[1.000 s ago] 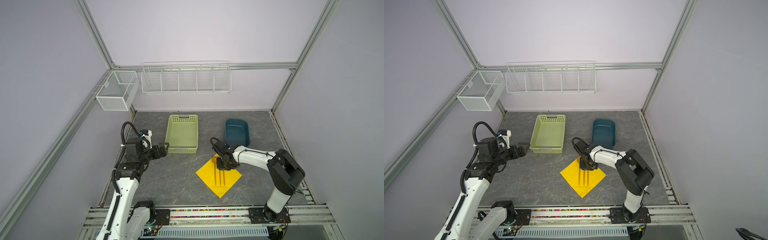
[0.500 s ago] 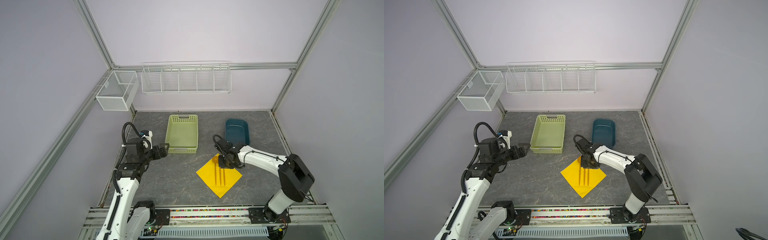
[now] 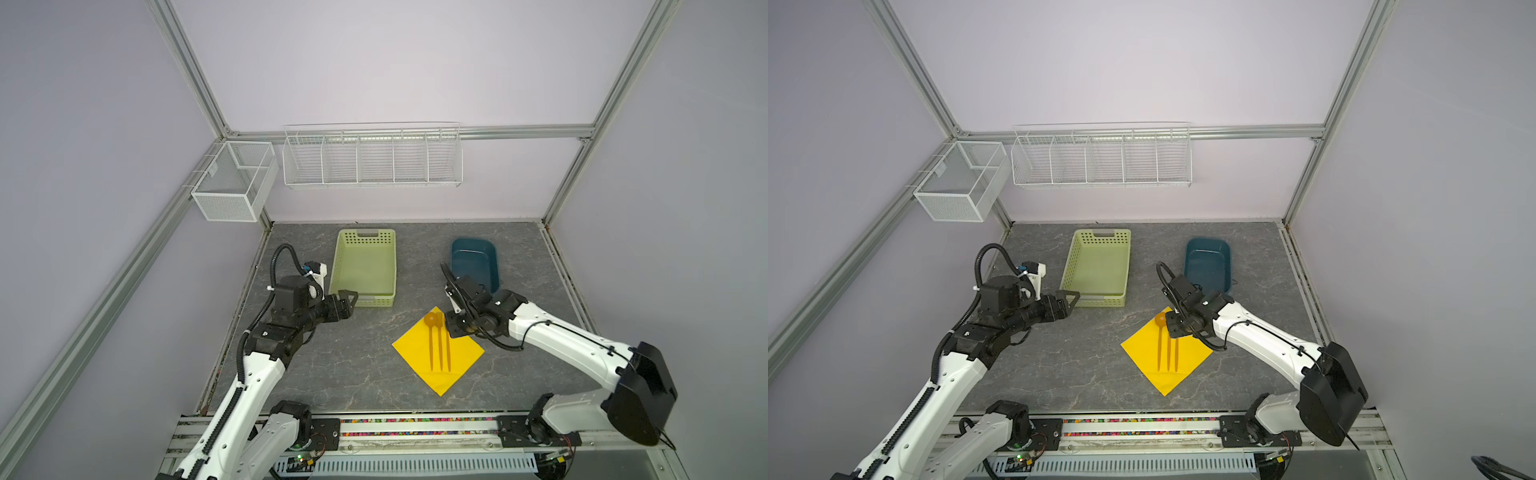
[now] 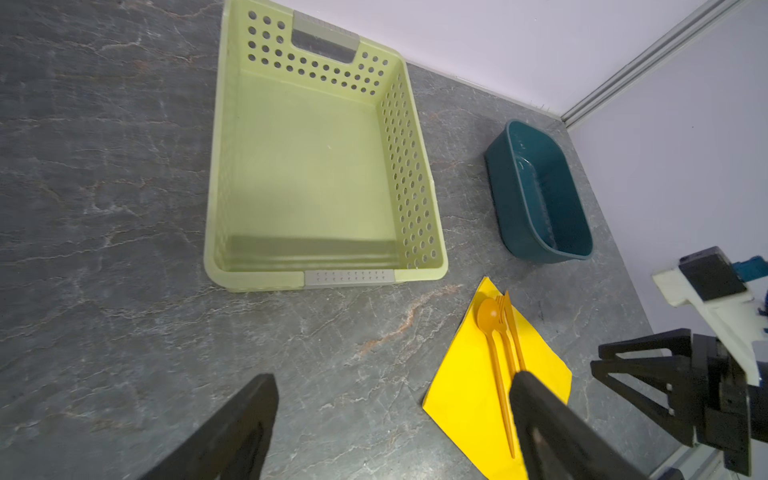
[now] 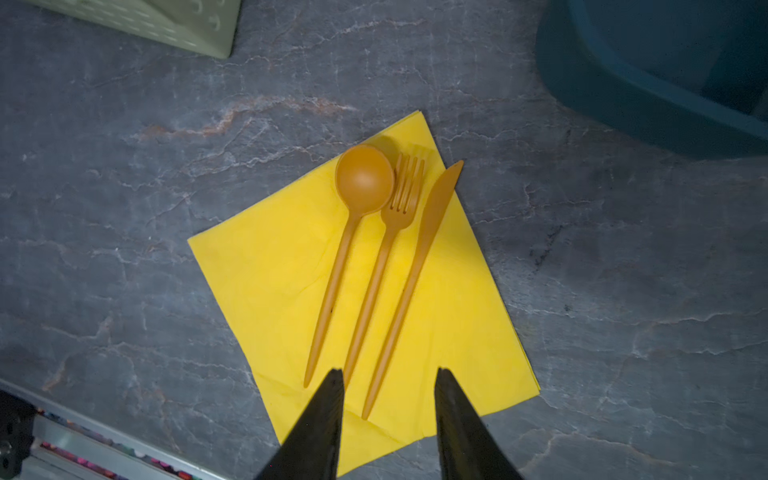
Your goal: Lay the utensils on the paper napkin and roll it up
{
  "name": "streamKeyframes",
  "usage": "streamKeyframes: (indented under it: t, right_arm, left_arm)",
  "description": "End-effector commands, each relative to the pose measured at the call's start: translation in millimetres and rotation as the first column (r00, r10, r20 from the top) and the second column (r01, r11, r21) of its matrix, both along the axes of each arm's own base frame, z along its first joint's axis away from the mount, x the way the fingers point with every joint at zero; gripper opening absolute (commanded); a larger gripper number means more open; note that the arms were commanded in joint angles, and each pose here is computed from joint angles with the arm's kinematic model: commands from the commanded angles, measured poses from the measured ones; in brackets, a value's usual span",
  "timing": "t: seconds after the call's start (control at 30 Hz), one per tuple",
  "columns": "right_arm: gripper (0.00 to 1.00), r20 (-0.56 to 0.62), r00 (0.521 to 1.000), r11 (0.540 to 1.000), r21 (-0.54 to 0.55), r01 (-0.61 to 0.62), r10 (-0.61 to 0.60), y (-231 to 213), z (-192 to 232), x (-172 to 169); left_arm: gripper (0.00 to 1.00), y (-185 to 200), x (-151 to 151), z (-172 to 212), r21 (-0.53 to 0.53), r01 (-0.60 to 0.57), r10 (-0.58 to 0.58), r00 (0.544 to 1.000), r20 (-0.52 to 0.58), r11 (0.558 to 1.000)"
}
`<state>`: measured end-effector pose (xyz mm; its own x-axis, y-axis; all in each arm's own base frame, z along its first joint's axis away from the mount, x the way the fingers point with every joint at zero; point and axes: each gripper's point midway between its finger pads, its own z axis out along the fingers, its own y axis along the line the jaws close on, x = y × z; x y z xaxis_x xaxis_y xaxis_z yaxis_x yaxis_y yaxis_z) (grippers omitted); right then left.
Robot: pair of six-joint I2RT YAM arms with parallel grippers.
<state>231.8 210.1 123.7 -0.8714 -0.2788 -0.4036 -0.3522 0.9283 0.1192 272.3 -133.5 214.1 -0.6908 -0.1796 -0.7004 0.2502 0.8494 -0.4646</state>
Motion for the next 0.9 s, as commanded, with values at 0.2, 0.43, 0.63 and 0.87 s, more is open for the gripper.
streamKeyframes:
  t: [0.2,0.43,0.63,0.87]
  right_arm:
    - [0.44,0.130,0.869,0.878,-0.017,-0.479,0.477,19,1,-48]
    - [0.57,0.261,0.647,0.689,-0.118,-0.715,0.716,45,2,-85]
    - [0.63,0.136,0.495,0.513,-0.261,-0.818,0.858,46,-34,-112]
    - [0.70,0.006,0.387,0.360,-0.375,-0.854,0.922,44,-70,-128]
  left_arm:
    - [0.80,-51,-14,-29,-0.022,0.036,-0.038,0.995,-0.094,0.999]
    - [0.70,-90,-31,-57,-0.049,0.099,-0.106,0.980,-0.167,0.994]
    - [0.60,-111,-39,-81,-0.062,0.132,-0.143,0.966,-0.214,0.989]
    - [0.51,-138,-44,-102,-0.164,0.167,-0.206,0.944,-0.258,0.972]
